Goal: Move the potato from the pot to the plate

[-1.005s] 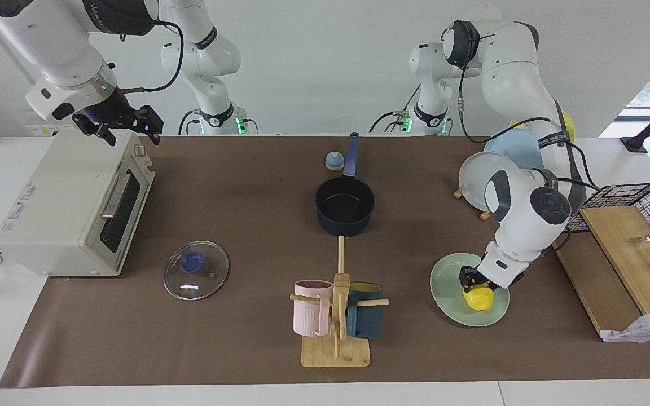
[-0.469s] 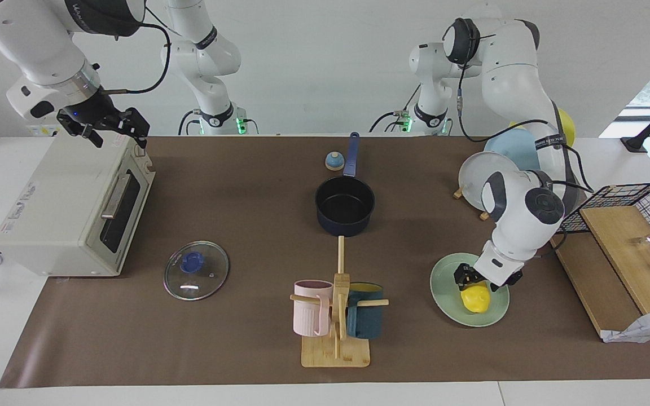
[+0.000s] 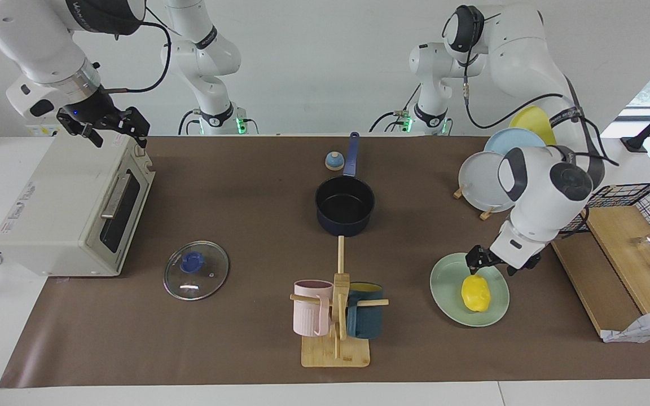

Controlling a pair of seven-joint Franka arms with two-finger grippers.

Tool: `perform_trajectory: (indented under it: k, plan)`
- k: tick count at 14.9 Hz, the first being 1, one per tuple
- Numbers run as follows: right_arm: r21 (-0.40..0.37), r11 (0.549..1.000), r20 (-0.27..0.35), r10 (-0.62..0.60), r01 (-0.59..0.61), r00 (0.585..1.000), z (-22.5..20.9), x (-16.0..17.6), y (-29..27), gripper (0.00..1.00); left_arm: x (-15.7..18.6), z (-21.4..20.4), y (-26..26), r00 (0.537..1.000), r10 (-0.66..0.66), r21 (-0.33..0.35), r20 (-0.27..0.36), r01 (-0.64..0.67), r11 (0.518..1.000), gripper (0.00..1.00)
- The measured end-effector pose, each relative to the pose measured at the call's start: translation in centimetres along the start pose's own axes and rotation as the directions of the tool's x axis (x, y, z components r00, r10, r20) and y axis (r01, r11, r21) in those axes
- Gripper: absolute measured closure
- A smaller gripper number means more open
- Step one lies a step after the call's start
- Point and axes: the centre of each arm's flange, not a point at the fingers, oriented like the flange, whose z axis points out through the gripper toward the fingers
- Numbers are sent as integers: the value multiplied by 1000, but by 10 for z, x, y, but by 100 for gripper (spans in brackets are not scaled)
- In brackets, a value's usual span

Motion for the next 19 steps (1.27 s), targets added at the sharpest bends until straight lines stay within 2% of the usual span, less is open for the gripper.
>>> perform_trajectory:
  k: [6,10,12,14,19]
  plan:
    - [1,1000,-5,-1,1,1000,-3,-2,0,0,-51,-145,-7,998,-16,3,-58,16,1000,0]
    - [1,1000,-5,-1,1,1000,-3,-2,0,0,-93,-201,-15,999,-31,4,-30,31,1000,0]
    - [1,1000,-5,-1,1,1000,-3,-2,0,0,-112,-214,-14,1000,-31,4,-5,31,1000,0]
    - [1,1000,-5,-1,1,1000,-3,-2,0,0,-125,-211,-13,999,-32,4,18,32,999,0]
    - [1,1000,-5,-1,1,1000,-3,-2,0,0,-137,-198,-12,996,-33,4,85,33,999,0]
